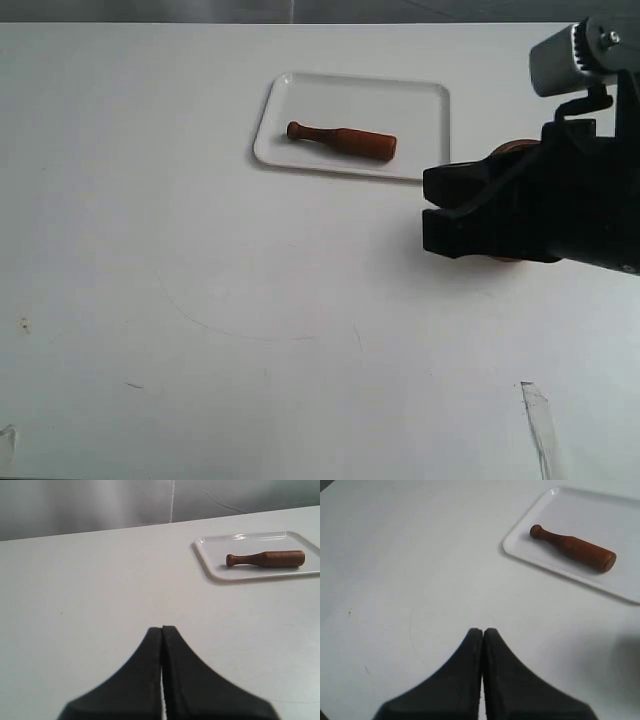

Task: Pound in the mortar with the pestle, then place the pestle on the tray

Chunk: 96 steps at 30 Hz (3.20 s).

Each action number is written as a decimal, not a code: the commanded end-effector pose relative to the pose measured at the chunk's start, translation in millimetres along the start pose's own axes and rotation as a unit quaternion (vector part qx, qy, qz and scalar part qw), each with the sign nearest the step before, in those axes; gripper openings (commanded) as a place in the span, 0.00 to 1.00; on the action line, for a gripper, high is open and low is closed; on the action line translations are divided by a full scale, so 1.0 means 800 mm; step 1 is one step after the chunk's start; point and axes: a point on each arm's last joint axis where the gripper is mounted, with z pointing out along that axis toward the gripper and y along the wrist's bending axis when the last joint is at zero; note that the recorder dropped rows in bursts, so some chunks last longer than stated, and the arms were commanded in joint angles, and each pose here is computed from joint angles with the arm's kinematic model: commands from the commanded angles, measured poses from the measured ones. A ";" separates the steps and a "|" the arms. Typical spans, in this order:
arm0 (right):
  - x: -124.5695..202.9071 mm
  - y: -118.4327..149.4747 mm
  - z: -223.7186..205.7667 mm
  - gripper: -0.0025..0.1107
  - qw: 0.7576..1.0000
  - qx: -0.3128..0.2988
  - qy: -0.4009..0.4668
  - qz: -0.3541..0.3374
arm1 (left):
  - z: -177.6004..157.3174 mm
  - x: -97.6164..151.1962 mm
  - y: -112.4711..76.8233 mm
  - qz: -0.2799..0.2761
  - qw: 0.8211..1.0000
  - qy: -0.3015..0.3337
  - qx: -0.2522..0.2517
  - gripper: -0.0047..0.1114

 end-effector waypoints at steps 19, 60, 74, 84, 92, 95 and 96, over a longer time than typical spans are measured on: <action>0.090 -0.090 -0.143 0.02 0.920 0.201 -0.332 0.046 | 0.000 0.000 -0.001 -0.006 1.000 -0.004 0.004 0.04; 0.156 -0.114 -0.110 0.02 0.913 0.310 -0.248 -0.090 | 0.000 0.000 -0.001 -0.006 1.000 -0.004 0.004 0.04; 0.158 -0.115 -0.110 0.02 0.917 0.303 -0.254 -0.046 | 0.000 0.000 -0.001 -0.006 1.000 -0.004 0.004 0.04; 0.158 -0.115 -0.110 0.02 0.918 0.301 -0.255 -0.041 | 0.000 0.000 -0.001 -0.006 1.000 -0.004 0.004 0.04; 0.158 -0.115 -0.110 0.02 0.918 0.301 -0.255 -0.041 | 0.000 0.000 -0.001 -0.006 1.000 -0.004 0.004 0.04; 0.158 -0.115 -0.110 0.02 0.918 0.301 -0.255 -0.041 | 0.000 0.000 -0.001 -0.006 1.000 -0.004 0.004 0.04; 0.158 -0.115 -0.110 0.02 0.918 0.301 -0.255 -0.041 | 0.000 0.000 -0.001 -0.006 1.000 -0.004 0.004 0.04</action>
